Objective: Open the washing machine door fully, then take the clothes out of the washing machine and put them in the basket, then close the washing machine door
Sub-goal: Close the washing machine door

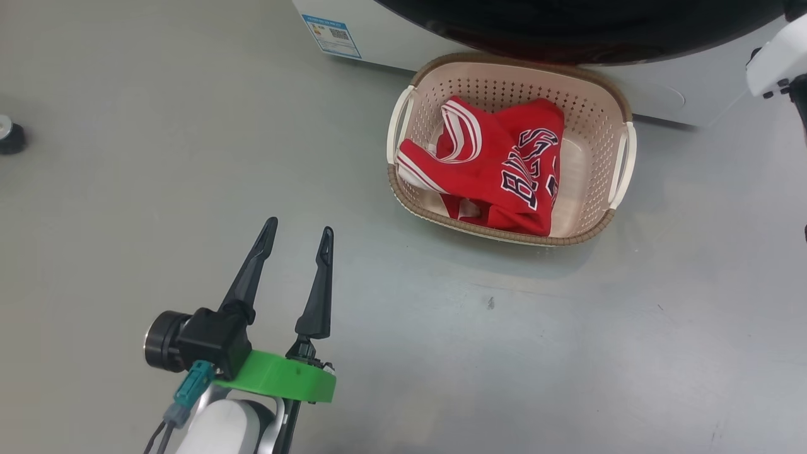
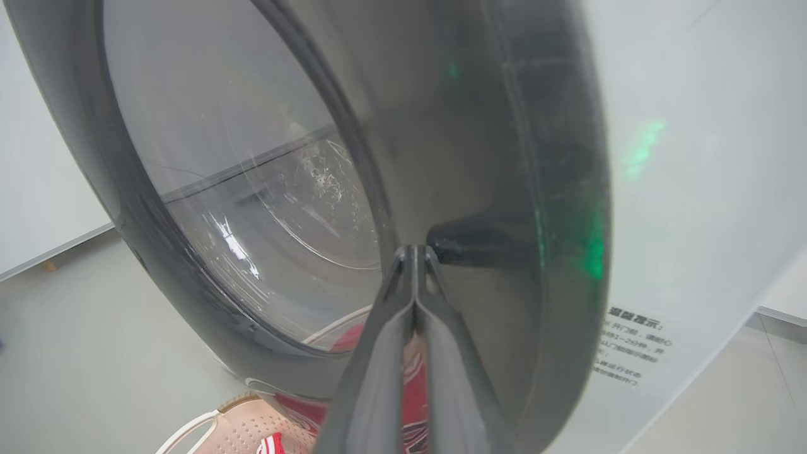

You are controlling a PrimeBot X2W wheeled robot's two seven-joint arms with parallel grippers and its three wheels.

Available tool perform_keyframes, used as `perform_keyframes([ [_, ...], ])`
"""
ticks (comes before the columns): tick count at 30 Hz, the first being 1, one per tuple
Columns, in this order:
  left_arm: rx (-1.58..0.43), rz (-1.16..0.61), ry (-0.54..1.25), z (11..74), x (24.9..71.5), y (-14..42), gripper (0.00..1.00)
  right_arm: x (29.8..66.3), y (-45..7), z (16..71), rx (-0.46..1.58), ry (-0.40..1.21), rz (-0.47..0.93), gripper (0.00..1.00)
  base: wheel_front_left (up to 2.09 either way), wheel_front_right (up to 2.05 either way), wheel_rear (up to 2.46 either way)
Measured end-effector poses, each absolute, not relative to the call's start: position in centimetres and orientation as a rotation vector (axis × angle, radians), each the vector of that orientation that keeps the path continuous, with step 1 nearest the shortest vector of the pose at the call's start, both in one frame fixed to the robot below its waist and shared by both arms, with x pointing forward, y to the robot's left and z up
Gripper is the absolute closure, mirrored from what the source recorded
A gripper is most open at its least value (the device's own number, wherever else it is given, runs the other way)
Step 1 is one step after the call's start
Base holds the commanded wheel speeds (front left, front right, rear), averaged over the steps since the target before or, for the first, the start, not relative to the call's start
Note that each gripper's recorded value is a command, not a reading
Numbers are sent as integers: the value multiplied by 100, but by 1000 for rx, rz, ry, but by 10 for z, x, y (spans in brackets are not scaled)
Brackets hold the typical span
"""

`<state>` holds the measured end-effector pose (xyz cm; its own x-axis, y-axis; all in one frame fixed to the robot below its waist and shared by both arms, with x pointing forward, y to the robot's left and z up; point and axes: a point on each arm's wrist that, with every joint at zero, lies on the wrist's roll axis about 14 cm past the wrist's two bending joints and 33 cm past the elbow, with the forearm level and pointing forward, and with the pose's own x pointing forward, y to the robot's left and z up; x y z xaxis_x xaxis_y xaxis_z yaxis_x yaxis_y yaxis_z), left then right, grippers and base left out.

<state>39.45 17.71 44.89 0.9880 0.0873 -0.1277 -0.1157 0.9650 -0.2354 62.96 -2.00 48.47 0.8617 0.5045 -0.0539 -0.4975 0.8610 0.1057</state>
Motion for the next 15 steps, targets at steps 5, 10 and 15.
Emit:
perform_keyframes([
  [5, -243, 105, 128, 445, 393, 177, 0, 640, -24, 490, 89, 72, 508, 100, 0, 0, 0],
  [10, -240, 109, 137, 443, 393, 178, 0, 648, -25, 492, 93, 68, 496, 100, 0, 0, 0],
  [15, -244, 112, 129, 443, 396, 180, 0, 652, -24, 492, 99, 65, 491, 100, 0, 0, 0],
])
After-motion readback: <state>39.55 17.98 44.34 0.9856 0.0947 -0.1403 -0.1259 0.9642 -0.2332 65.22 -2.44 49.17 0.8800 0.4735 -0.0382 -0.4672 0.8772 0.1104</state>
